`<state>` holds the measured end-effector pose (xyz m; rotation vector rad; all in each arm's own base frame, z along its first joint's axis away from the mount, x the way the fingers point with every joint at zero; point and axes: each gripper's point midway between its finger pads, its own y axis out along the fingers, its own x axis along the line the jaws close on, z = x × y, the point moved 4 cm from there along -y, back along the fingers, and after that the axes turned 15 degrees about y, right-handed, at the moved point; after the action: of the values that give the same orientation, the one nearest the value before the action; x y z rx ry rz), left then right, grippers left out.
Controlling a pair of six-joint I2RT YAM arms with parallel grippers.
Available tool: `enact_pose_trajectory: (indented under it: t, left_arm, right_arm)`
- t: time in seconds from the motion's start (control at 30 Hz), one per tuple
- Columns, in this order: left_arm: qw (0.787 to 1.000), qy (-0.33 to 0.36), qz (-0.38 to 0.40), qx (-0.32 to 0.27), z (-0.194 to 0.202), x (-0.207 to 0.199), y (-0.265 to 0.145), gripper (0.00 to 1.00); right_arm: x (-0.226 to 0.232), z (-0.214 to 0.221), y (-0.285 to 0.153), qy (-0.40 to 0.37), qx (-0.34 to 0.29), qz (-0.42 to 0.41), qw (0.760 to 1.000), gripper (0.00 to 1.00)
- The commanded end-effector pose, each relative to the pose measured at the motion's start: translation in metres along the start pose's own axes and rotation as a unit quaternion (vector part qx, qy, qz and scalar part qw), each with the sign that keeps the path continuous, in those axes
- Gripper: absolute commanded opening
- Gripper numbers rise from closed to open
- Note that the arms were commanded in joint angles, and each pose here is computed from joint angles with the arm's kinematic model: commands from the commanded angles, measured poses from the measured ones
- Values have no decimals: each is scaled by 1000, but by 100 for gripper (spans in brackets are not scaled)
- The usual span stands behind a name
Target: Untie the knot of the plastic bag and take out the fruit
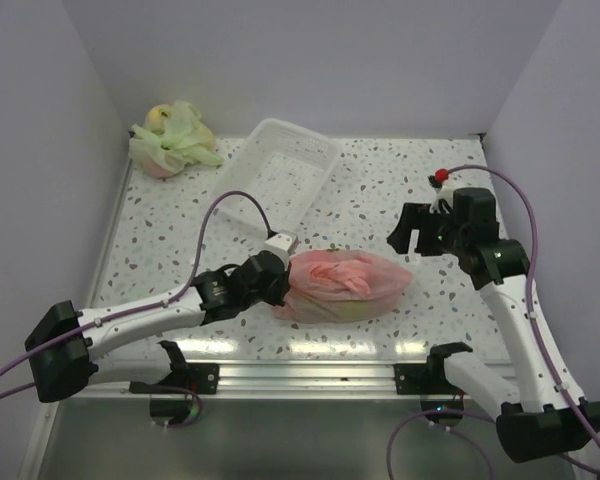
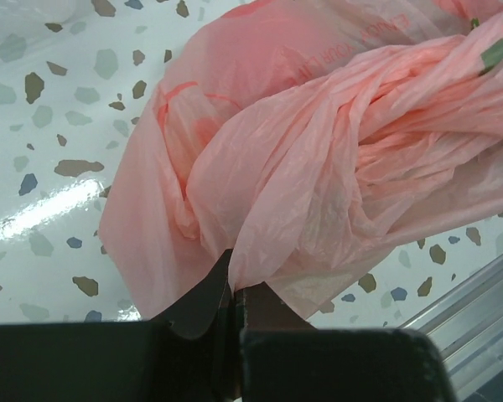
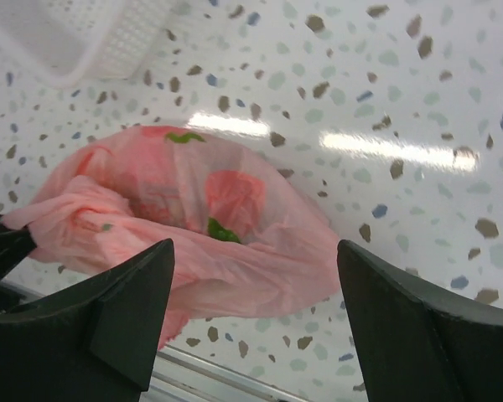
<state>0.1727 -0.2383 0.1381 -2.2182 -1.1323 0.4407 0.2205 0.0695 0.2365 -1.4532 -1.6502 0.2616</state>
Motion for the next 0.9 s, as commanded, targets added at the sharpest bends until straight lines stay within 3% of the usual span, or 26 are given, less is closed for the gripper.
enact_pose_trajectory:
  t: [0.0,0.2,0.43,0.53,0.57,0.7,0.87]
  left_arm:
    - [998,39,27,-39,-24,-15,-3,0]
    - [998,43,23,-37,-22,-13,-8,0]
    - [999,43,15,-26,-15,-9,-11,0]
    - [999,37,2,-22,-11,-5,-12,0]
    - [999,34,-1,-21,-8,-4,-12,0]
    - [1000,12,-5,-12,1,-2,-12,0]
    - [999,-17,-38,21,20,7,-12,0]
  right_arm:
    - [47,-7,-20,-108,13,-115,987,82]
    - [96,35,5,-199,99,-139,965,85]
    - [90,66,39,-268,129,-61,953,82]
    - [80,69,45,-272,128,-30,953,59]
    - [75,65,44,-272,114,-15,955,36]
    - [63,57,37,-275,89,21,957,0]
    - [61,23,8,-228,-10,59,972,0]
